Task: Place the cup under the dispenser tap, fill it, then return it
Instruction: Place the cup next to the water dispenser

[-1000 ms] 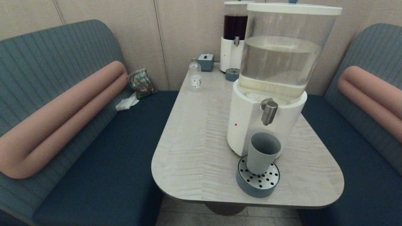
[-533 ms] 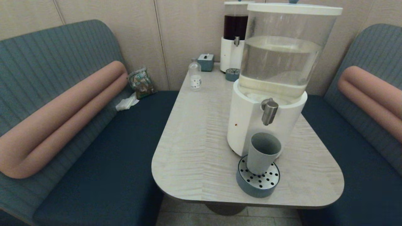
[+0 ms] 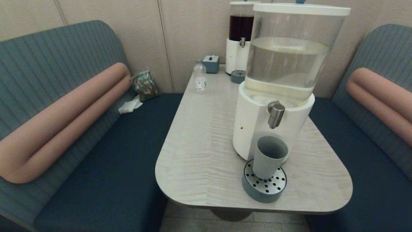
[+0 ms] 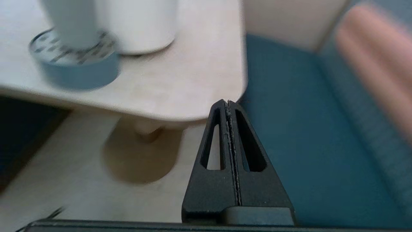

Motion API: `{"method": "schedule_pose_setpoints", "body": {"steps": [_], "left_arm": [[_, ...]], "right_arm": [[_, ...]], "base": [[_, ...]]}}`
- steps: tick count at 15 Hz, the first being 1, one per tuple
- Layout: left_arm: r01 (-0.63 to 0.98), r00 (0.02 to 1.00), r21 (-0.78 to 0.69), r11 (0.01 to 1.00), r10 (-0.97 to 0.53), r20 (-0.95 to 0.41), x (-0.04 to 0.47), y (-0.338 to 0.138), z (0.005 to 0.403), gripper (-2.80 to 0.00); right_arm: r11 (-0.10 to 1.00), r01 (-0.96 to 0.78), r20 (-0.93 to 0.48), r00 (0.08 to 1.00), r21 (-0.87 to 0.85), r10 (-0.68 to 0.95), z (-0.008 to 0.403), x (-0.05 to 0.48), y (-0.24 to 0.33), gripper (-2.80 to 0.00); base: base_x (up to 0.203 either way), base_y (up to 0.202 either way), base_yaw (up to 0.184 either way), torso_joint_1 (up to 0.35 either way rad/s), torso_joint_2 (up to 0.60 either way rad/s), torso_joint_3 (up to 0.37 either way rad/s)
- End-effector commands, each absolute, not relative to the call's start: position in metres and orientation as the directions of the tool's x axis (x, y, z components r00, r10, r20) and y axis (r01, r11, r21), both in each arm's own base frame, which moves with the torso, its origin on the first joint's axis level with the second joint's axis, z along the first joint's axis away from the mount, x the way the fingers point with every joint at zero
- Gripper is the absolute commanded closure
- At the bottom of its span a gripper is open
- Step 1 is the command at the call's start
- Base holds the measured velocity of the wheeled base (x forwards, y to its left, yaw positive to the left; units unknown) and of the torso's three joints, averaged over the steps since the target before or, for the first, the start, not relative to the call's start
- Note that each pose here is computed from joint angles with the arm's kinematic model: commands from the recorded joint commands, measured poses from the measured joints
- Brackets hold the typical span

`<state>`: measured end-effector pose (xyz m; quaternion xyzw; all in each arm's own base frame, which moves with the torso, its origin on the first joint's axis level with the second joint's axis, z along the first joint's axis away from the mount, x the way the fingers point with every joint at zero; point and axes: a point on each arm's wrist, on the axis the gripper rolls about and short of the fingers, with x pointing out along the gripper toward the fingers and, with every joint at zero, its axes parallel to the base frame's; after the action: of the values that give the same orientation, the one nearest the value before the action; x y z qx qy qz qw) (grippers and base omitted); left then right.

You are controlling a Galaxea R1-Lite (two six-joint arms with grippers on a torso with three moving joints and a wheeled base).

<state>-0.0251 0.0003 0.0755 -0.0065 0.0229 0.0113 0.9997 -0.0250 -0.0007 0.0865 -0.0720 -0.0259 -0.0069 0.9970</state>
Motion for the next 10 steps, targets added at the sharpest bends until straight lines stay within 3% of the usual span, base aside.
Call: {"method": "schedule_pose_setpoints", "body": {"steps": [1,6,10], "left_arm": [[-0.024,0.999,-0.013,1.000,0.023,-0.048,-0.0249,0.0003,0.0756,0.00],[-0.009,1.000,0.016,1.000,0.009,-0.018,-0.0238,0.0000,0.0765,0.00],[-0.028,0.999,-0.087,0.996,0.029,0.013,-0.0227,0.0005,0.0766,0.00]], "right_arm": [[0.993,-0.008,0.015,1.000,-0.118,0.010,0.0812,-0.0251,-0.0003,0.00],[0.996,-0.018,-0.049,0.999,-0.085,0.014,0.0749,-0.0256,-0.0001,0.00],[0.997,-0.019,-0.049,0.999,-0.078,0.015,0.0749,-0.0256,-0.0001,0.00]], "base": [[0.000,0.000,0.000,0.000,0.00,0.000],[0.000,0.000,0.000,0.000,0.00,0.000],[0.000,0.000,0.000,0.000,0.00,0.000]]}}
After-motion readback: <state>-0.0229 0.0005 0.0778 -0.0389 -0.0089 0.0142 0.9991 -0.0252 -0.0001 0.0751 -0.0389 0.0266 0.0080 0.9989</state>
